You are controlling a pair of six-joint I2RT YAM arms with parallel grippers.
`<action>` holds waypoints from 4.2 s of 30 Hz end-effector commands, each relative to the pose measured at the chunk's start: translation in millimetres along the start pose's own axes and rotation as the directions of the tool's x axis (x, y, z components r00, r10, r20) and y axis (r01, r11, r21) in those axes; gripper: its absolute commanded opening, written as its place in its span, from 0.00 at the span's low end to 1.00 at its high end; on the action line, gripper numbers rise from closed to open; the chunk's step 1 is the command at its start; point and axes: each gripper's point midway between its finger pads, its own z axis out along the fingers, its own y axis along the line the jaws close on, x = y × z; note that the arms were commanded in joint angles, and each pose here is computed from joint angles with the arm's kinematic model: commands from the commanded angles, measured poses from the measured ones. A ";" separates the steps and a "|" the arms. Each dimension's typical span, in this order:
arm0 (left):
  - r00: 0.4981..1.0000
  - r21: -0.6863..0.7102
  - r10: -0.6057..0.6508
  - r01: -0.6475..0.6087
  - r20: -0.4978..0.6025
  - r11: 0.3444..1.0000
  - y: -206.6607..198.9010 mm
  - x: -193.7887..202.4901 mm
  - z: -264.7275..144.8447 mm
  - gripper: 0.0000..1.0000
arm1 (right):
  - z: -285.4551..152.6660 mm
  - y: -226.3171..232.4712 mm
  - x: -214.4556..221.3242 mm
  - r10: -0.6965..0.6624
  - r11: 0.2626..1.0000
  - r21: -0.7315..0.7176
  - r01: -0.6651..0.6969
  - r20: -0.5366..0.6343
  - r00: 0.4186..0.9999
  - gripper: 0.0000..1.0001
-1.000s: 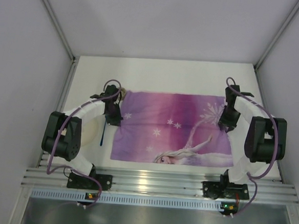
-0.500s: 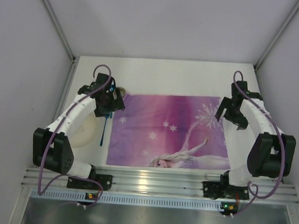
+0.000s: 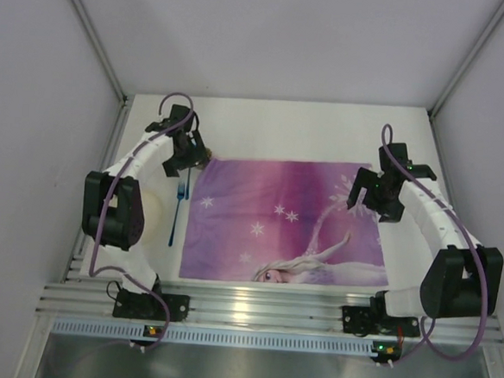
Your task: Set the dinner table for one person
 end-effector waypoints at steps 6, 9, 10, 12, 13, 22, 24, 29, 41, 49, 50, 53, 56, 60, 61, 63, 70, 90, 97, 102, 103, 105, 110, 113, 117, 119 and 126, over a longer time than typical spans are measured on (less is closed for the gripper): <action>0.995 0.007 -0.036 0.035 0.090 0.999 -31.9 -58.8 36.5 0.85 | -2.4 15.6 -9.5 -0.058 0.996 -0.068 0.060 0.042 0.997 1.00; 0.996 -0.001 -0.034 0.034 0.084 0.999 -33.3 -69.7 46.4 0.84 | 3.6 14.1 -8.8 -0.048 0.997 -0.053 0.049 0.028 0.998 1.00; 0.998 -0.025 -0.034 0.035 0.061 0.999 -29.6 -66.9 56.4 0.82 | 4.3 14.0 -7.8 -0.040 0.998 -0.050 0.041 0.021 0.999 1.00; 0.997 -0.032 -0.041 0.043 0.058 0.999 -27.4 -70.5 62.2 0.81 | 6.6 15.7 -6.9 -0.028 0.998 -0.057 0.029 0.017 0.999 1.00; 0.998 -0.031 -0.043 0.045 0.054 0.999 -26.9 -69.8 67.1 0.79 | 7.8 16.1 -7.0 -0.028 0.998 -0.059 0.029 0.016 0.999 1.00; 0.999 -0.048 -0.033 0.035 0.036 0.998 -13.6 -72.2 89.1 0.49 | 18.7 12.6 -23.5 -0.039 0.999 0.006 0.039 0.003 0.999 1.00; 0.999 -0.054 -0.038 0.040 0.030 0.998 -9.3 -73.0 95.3 0.30 | 21.1 15.6 -27.8 -0.033 0.999 0.005 0.033 -0.003 0.999 1.00; 0.999 -0.056 -0.020 0.022 0.027 0.998 -6.3 -78.7 104.7 0.15 | 24.8 20.9 -35.5 -0.025 1.000 0.003 0.025 -0.008 1.000 1.00; 0.969 0.082 -0.078 0.060 0.234 0.995 -33.9 -152.5 19.2 0.00 | 21.3 12.1 -18.1 -0.013 1.000 0.008 0.013 -0.008 1.000 1.00; 0.972 0.224 0.017 -0.071 0.235 0.972 -122.1 -95.2 -26.6 0.00 | -9.3 8.6 -15.4 0.029 1.000 -0.011 -0.028 0.062 0.998 1.00; 0.971 0.255 0.032 -0.094 0.236 0.962 -138.1 -86.1 -29.2 0.00 | -14.9 7.3 -17.4 0.039 0.999 -0.006 -0.038 0.076 0.996 1.00; 0.969 0.390 0.134 -0.208 0.208 0.897 -208.6 -34.7 -35.9 0.00 | -38.5 0.5 -25.5 0.081 0.996 0.022 -0.085 0.138 0.987 1.00; 0.956 0.524 0.229 -0.293 0.185 0.800 -270.3 20.2 -45.4 0.00 | -55.6 1.4 -21.1 0.107 0.994 -0.010 -0.107 0.160 0.981 1.00; 0.944 0.665 0.259 -0.329 0.206 0.670 -339.9 59.0 -61.0 0.00 | -72.8 6.4 -2.9 0.154 0.986 -0.090 -0.141 0.160 0.975 1.00; 0.939 0.689 0.275 -0.338 0.205 0.641 -353.7 73.9 -65.8 0.00 | -74.0 5.3 1.6 0.162 0.984 -0.095 -0.149 0.155 0.975 1.00; 0.936 0.733 0.291 -0.339 0.199 0.589 -378.4 89.2 -64.5 0.00 | -78.4 2.2 11.8 0.173 0.982 -0.108 -0.158 0.157 0.972 1.00; 0.918 0.786 0.350 -0.353 0.186 0.508 -433.8 152.6 -47.9 0.00 | -91.4 -23.0 31.9 0.138 0.990 -0.033 -0.134 0.180 0.974 1.00; 0.926 0.775 0.263 -0.372 0.271 0.510 -426.7 97.4 -104.7 0.92 | -80.4 -29.8 33.6 0.071 0.997 0.018 -0.074 0.154 0.986 1.00; 0.952 0.490 0.081 -0.224 0.296 0.842 -239.4 -61.0 -54.7 0.87 | -79.1 -20.1 27.6 0.071 0.997 -0.028 -0.067 0.164 0.984 1.00; 0.975 0.167 0.094 -0.129 0.200 0.978 -80.1 -78.9 13.5 0.76 | -69.9 -10.9 26.5 0.076 0.995 -0.071 -0.066 0.155 0.985 1.00; 0.977 0.103 0.094 -0.115 0.189 0.988 -58.2 -80.1 21.5 0.72 | -67.3 -9.7 26.1 0.076 0.995 -0.073 -0.065 0.150 0.986 1.00; 0.987 0.010 0.096 -0.098 0.128 0.995 -14.6 -74.1 39.0 0.67 | -63.6 -6.0 24.2 0.072 0.995 -0.079 -0.061 0.136 0.988 1.00; 0.995 -0.072 0.099 -0.097 0.029 0.993 31.2 -60.6 66.3 0.58 | -59.3 -0.5 12.5 0.069 0.995 -0.082 -0.058 0.140 0.988 1.00; 0.993 -0.063 0.115 -0.114 0.001 0.991 31.2 -55.3 76.6 0.57 | -55.5 2.1 8.2 0.067 0.995 -0.078 -0.057 0.132 0.989 1.00; 0.993 -0.092 0.116 -0.116 -0.009 0.989 35.5 -54.4 91.3 0.51 | -52.4 2.7 4.7 0.066 0.996 -0.070 -0.057 0.129 0.989 1.00; 0.992 -0.098 0.123 -0.125 -0.027 0.987 35.3 -53.2 101.4 0.48 | -50.6 2.4 4.0 0.069 0.996 -0.066 -0.061 0.126 0.990 1.00; 0.989 -0.104 0.137 -0.141 -0.047 0.984 31.9 -56.1 125.3 0.38 | -43.7 3.5 2.2 0.076 0.996 -0.053 -0.071 0.109 0.991 1.00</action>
